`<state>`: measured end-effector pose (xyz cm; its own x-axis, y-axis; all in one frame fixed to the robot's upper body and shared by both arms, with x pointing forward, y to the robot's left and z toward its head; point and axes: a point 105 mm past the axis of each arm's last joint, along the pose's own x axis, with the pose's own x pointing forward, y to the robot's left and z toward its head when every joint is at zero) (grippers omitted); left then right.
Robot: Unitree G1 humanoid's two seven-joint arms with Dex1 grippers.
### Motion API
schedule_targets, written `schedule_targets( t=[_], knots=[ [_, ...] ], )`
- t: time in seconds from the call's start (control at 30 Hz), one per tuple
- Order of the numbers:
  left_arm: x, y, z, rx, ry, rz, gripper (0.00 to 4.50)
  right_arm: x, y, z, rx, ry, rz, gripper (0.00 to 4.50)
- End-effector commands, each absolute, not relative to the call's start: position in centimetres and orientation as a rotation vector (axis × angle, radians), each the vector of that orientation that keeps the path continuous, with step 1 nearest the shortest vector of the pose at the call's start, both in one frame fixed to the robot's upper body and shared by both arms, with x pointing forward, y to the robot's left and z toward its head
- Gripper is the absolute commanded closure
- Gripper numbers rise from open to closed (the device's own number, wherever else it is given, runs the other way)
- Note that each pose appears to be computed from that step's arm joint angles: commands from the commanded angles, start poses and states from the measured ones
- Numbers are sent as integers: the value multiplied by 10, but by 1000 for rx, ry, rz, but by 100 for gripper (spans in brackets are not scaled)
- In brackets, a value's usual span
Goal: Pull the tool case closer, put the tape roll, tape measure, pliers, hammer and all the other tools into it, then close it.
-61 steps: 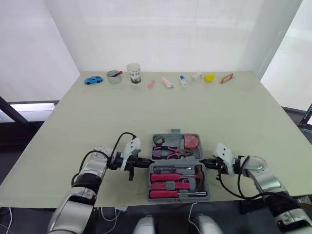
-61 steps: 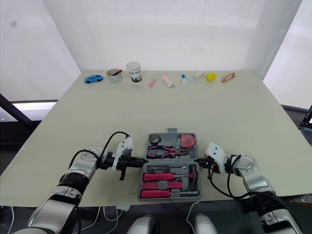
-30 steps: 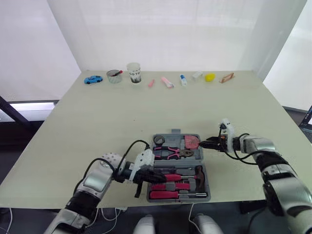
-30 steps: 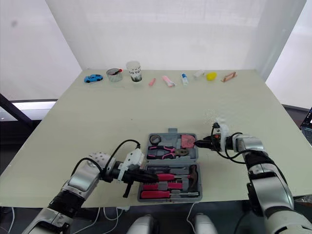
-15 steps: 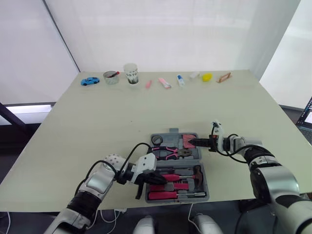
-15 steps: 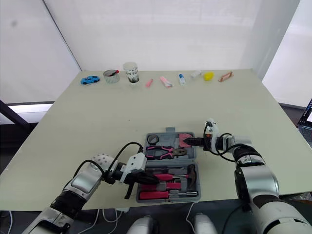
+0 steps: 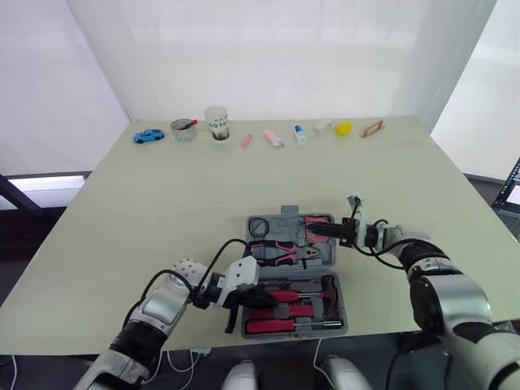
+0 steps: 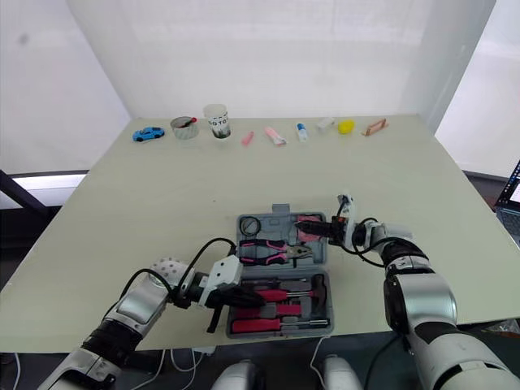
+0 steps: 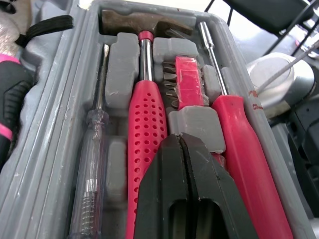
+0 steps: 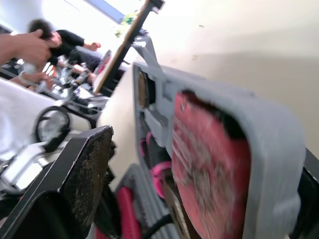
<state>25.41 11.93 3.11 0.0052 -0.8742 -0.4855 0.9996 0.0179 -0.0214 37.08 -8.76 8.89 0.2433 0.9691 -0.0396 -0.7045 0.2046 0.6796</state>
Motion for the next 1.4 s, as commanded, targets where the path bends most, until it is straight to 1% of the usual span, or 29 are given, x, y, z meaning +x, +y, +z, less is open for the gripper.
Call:
schedule_targets(
  t=[0.03, 0.1, 0.2, 0.33, 0.43, 0.53, 0.6, 0.7, 0.8, 0.9, 1.0, 1.1, 1.17, 1.23, 1.27, 1.3, 1.33, 1.37, 1.4],
  knots=[
    [243, 118, 35, 318, 430, -1550, 450, 370, -90, 111, 594, 467, 1334, 11],
    [238, 120, 45, 307, 410, -1559, 450, 365, -92, 116, 596, 467, 1388, 11],
    [228, 137, 53, 332, 419, -1555, 450, 353, -94, 125, 589, 464, 1481, 11],
    [227, 152, 60, 328, 422, -1498, 450, 342, -94, 133, 596, 457, 1534, 11],
    [226, 168, 71, 309, 414, -1451, 450, 327, -97, 139, 594, 452, 1577, 11],
    [230, 180, 80, 343, 332, -1379, 450, 310, -103, 143, 590, 447, 1603, 11],
    [231, 189, 83, 361, 314, -1338, 450, 297, -110, 145, 600, 458, 1611, 11],
    [226, 205, 81, 328, 352, -1287, 450, 272, -124, 141, 616, 501, 1600, 11],
    [225, 209, 80, 305, 377, -1269, 450, 252, -134, 139, 588, 521, 1578, 11],
    [232, 215, 85, 266, 359, -1220, 450, 229, -144, 138, 503, 492, 1542, 11],
    [239, 224, 90, 243, 328, -1160, 450, 222, -156, 132, 338, 388, 1429, 11],
    [244, 227, 96, 210, 291, -1116, 378, 227, -170, 124, 154, 258, 1268, 0],
    [247, 232, 96, 200, 299, -1083, 277, 233, -185, 119, 53, 182, 1136, 0],
    [247, 236, 94, 210, 317, -1057, 190, 232, -194, 115, 37, 178, 1075, 0],
    [247, 238, 93, 217, 323, -1047, 128, 231, -197, 113, 50, 185, 1049, 0],
    [247, 239, 92, 222, 326, -1040, 89, 231, -199, 112, 57, 189, 1032, 0],
    [249, 241, 94, 212, 317, -1013, 30, 230, -205, 110, 43, 175, 996, 0],
    [251, 244, 96, 208, 306, -980, 6, 229, -212, 108, 21, 166, 962, 0],
    [254, 248, 98, 213, 289, -931, 6, 229, -221, 106, -5, 151, 916, 0]
  ],
)
